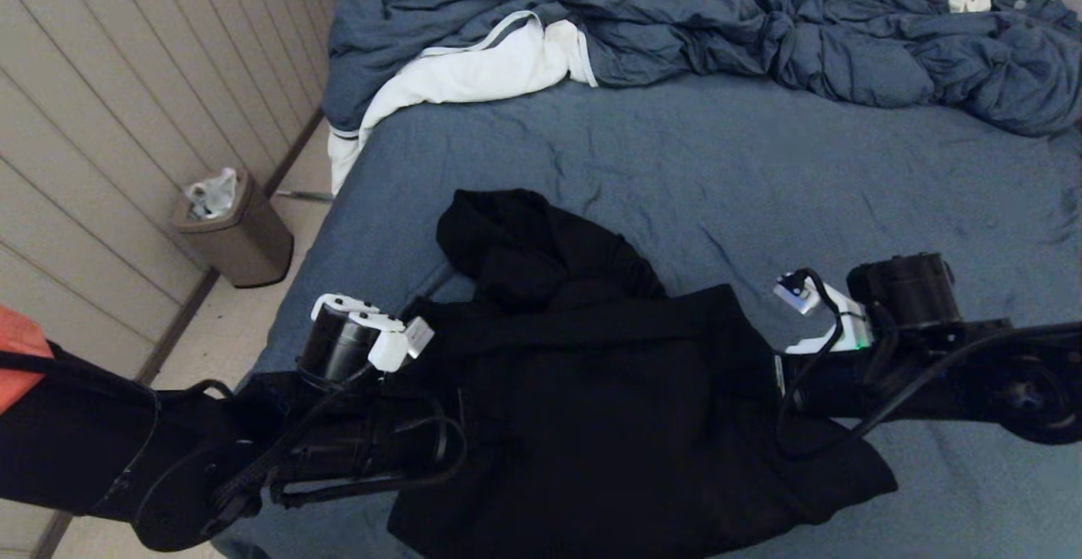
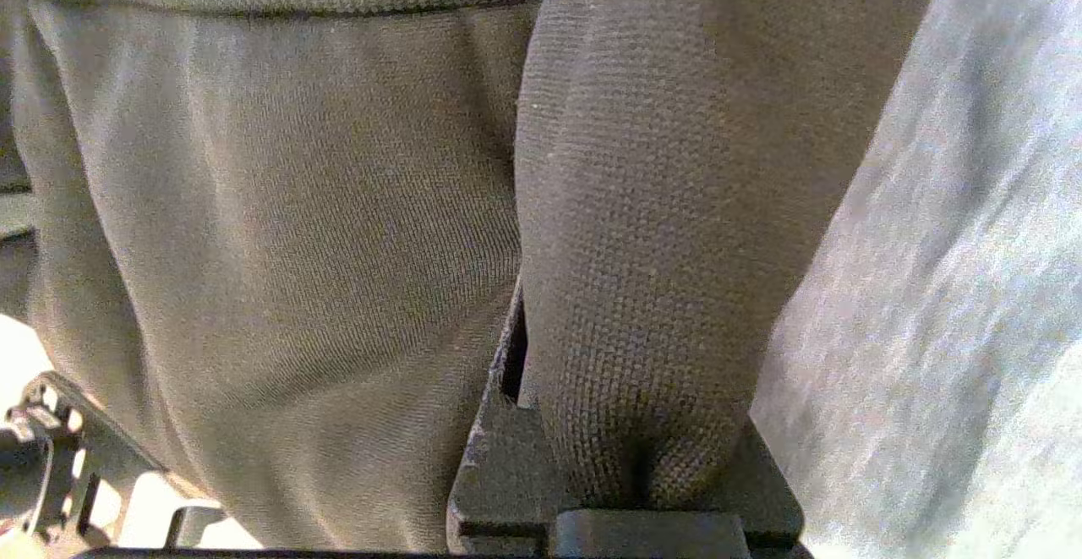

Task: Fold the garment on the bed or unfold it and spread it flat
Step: Fold the black sweatshirt

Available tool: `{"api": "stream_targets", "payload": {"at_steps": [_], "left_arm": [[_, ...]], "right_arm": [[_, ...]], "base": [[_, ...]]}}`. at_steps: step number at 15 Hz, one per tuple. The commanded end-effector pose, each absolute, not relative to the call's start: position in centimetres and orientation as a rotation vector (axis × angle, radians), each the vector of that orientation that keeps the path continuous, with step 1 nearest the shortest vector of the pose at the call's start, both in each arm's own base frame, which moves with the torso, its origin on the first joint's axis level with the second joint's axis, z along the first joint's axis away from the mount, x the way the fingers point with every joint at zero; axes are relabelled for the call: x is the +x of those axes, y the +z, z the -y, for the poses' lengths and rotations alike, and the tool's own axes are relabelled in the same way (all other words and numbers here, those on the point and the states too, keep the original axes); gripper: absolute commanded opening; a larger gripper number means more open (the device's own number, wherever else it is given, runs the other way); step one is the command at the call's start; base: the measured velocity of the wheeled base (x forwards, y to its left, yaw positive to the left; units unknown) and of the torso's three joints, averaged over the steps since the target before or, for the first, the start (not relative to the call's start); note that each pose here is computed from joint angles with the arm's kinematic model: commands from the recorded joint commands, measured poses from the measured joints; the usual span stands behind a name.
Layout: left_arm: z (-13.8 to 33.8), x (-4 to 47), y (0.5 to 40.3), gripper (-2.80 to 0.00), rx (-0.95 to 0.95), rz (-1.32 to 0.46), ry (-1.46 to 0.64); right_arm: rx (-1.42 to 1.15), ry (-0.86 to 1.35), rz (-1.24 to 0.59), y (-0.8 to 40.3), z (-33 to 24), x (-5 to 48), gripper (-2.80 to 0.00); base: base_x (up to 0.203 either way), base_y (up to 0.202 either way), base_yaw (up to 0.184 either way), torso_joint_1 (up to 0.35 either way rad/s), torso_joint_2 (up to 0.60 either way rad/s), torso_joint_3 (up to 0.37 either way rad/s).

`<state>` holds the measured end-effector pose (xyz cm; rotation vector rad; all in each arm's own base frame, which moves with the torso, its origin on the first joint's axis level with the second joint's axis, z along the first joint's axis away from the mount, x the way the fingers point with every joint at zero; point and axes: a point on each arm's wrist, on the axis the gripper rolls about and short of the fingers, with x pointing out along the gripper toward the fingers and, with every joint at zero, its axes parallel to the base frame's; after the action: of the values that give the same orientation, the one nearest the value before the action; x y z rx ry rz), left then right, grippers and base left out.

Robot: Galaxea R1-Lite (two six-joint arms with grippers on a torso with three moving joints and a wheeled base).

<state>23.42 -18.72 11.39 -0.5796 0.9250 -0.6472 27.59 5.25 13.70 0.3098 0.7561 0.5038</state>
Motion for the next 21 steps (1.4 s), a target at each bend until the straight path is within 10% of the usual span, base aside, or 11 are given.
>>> {"api": "stream_targets", "payload": {"at_steps": [1, 10, 11, 21], "left_arm": [[18.4, 24.3, 11.9, -2.80, -0.599, -0.895, -0.635], [17.5, 25.3, 11.3, -2.80, -0.600, -0.911, -0.585], [17.5, 25.3, 11.4, 0.00, -0.604, -0.909, -0.585], [7.4, 26.9, 18.1, 0.00, -0.681, -0.571, -0.411]], "right_arm": [[0.311, 0.508, -0.747, 13.8, -5.4, 28.4, -2.80], [0.313, 0.508, -0.755, 13.3, -5.6, 29.7, -2.80], [0.312, 0.510, -0.752, 13.4, -5.6, 29.7, -2.80], [0.300, 0.516, -0.757, 13.2, -5.7, 29.3, -2.80]], "base": [[0.000, 0.000, 0.000, 0.000, 0.00, 0.000], [0.000, 0.000, 0.000, 0.000, 0.00, 0.000], [0.000, 0.000, 0.000, 0.000, 0.00, 0.000], [0.000, 0.000, 0.000, 0.000, 0.00, 0.000]]}}
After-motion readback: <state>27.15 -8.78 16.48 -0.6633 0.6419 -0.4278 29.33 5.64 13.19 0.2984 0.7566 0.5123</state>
